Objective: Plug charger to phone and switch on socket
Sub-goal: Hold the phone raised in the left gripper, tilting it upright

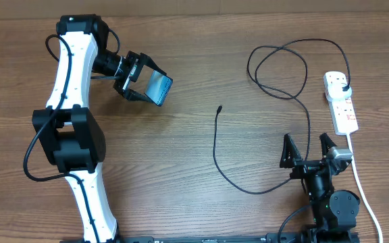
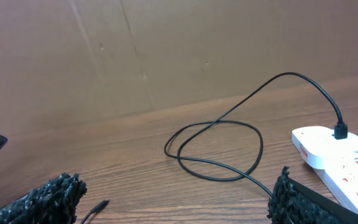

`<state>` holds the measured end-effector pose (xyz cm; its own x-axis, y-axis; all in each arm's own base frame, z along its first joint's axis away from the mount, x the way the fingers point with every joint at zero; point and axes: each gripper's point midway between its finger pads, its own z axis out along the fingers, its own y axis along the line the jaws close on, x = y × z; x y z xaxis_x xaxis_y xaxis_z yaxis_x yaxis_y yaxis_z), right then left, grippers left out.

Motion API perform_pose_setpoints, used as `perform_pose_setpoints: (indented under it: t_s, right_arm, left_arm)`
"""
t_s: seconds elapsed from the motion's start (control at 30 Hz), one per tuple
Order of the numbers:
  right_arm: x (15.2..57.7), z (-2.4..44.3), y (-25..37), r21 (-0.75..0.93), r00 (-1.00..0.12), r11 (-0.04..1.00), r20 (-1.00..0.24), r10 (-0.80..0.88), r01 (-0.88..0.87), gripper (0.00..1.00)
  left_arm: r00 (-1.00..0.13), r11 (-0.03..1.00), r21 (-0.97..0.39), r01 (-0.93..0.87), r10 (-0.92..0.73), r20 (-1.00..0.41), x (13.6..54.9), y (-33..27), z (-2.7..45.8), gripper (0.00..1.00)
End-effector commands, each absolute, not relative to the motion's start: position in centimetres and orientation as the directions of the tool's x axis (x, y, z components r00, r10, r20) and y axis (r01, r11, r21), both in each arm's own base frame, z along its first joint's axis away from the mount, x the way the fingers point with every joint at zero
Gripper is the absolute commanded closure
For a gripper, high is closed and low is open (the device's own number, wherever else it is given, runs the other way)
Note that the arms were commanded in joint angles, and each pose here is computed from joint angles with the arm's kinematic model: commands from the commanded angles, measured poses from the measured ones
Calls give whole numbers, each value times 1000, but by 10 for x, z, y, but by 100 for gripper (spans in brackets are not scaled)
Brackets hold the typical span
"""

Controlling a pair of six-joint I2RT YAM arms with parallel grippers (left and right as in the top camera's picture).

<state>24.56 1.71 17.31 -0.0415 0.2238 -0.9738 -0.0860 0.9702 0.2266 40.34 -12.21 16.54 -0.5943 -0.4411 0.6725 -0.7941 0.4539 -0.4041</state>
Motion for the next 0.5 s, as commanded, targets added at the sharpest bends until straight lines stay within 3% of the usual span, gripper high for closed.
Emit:
perform_pose_setpoints:
  t_s: [0.0,0.47]
  right_arm:
    - [246,170,16,229,-40,970,-973,226,-79,0]
    - [246,170,16,229,-40,970,-973,226,-79,0]
  left_arm:
    - [-595,422,-433,-797,-423,683,408,-127,178,78]
    - [-593,421,-431,-798,-425,684,408,-127,178,78]
